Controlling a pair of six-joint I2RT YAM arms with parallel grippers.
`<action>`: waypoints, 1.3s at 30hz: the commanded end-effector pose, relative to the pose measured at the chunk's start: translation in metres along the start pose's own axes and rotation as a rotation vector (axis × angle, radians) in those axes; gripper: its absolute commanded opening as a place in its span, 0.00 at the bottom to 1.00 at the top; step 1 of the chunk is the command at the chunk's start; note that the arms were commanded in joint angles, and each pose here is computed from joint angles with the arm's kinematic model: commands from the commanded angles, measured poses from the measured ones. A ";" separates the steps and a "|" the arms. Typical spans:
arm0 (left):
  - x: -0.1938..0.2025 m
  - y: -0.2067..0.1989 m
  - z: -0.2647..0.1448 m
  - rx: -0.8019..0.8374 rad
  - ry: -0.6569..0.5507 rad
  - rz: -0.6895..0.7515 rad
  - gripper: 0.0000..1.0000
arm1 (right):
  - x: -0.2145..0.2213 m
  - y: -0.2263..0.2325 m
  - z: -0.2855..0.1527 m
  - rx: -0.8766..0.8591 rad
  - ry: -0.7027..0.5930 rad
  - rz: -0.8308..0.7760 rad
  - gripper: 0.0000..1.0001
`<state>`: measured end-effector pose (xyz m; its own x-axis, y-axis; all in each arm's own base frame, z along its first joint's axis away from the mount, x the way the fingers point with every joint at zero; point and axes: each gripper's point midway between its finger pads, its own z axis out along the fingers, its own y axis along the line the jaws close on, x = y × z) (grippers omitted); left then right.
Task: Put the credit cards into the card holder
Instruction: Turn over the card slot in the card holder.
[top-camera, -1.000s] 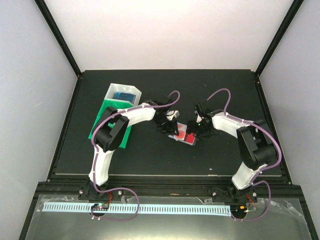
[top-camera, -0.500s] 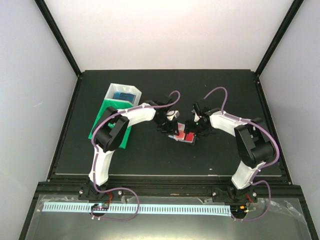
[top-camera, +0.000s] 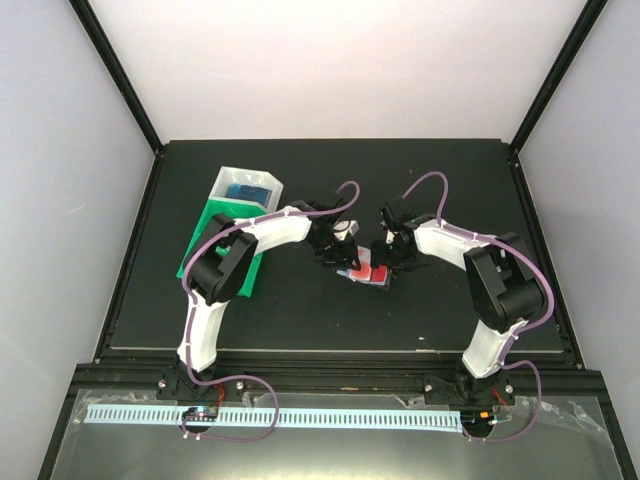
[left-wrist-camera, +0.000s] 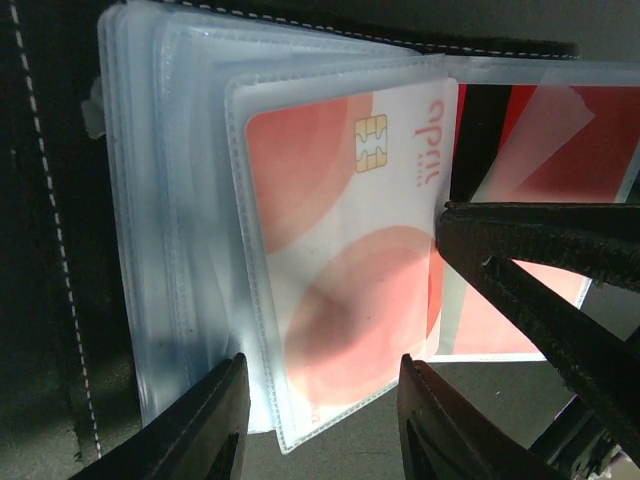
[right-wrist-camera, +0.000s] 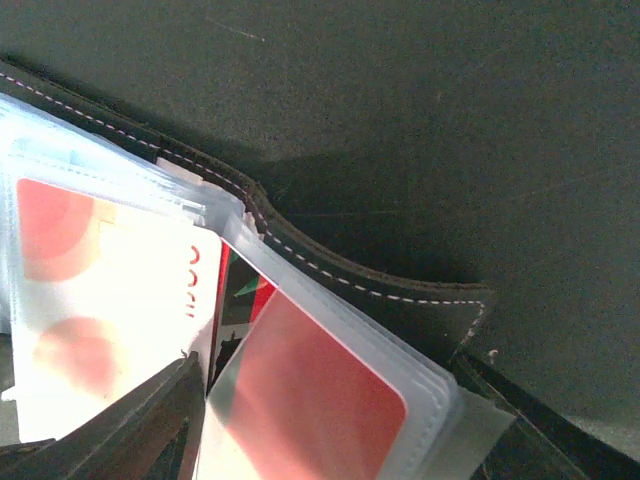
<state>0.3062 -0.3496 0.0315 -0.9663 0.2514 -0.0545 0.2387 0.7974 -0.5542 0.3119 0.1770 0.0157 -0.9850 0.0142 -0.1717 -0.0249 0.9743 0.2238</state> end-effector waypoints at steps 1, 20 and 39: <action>0.000 0.009 -0.001 -0.029 -0.013 -0.025 0.43 | 0.044 -0.028 0.041 0.097 0.158 0.007 0.67; -0.002 -0.025 0.005 0.167 0.036 0.013 0.30 | 0.040 -0.012 0.041 0.016 0.155 -0.006 0.67; -0.011 -0.001 -0.008 -0.018 -0.016 0.048 0.07 | 0.019 -0.004 0.016 -0.004 0.050 0.018 0.71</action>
<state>0.3068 -0.3630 0.0370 -0.9632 0.2646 -0.0467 0.2328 0.7348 -0.6370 0.3191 0.1889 0.0214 -0.9781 0.0144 -0.2078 -0.0457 0.9585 0.2815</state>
